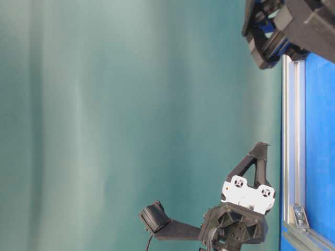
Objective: Insert the wire through the string loop located on the left side.
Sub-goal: 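Open the right gripper and lower it over the black cable plug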
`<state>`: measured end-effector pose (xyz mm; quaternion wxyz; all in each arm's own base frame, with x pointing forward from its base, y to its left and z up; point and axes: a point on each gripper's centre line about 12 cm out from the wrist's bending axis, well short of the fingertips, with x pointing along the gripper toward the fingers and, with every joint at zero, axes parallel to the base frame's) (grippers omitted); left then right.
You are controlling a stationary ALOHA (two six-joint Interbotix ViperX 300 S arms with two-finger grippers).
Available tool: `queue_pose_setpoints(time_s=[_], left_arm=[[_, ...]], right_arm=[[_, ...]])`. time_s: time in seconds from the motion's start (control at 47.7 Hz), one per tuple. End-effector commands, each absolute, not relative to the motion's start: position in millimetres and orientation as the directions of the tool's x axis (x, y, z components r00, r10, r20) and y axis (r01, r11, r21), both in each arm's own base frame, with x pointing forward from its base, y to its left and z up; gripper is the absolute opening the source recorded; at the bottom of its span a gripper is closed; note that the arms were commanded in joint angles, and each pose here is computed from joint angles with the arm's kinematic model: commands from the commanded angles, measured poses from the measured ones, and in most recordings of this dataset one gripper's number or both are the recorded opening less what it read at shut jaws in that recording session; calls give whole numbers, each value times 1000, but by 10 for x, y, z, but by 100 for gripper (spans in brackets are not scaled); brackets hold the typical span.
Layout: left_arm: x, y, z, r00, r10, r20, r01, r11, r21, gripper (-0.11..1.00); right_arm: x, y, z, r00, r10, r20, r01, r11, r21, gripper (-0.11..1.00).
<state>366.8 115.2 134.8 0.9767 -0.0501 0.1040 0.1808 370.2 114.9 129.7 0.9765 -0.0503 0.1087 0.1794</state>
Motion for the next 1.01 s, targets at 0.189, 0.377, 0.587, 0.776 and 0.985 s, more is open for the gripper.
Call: queue_pose_setpoints(time_s=[0.189,0.377,0.587,0.776,0.985], left_arm=[[3709,1105,1527,933,317,-169,-326,945,-26,0],[3705,1104,1523,933,317,-171,-326,945,-26,0],[3705,1104,1525,933,318,-169,-326,945,-26,0],[3710,1106,1525,933,318,-168,-326,945,-26,0],[3710,1106,1525,933,318,-168,-326,945,-26,0]], right_arm=[[3768,1187,1554,919,343,-193,-359,932,-54,-2],[3753,1188,1529,917,342,-206,-355,934,-29,-2],[3738,1207,1528,913,351,-207,-360,933,-7,-2],[3749,1244,1542,913,356,-199,-359,933,24,27],[3757,1239,1499,913,349,-212,-345,937,58,87]])
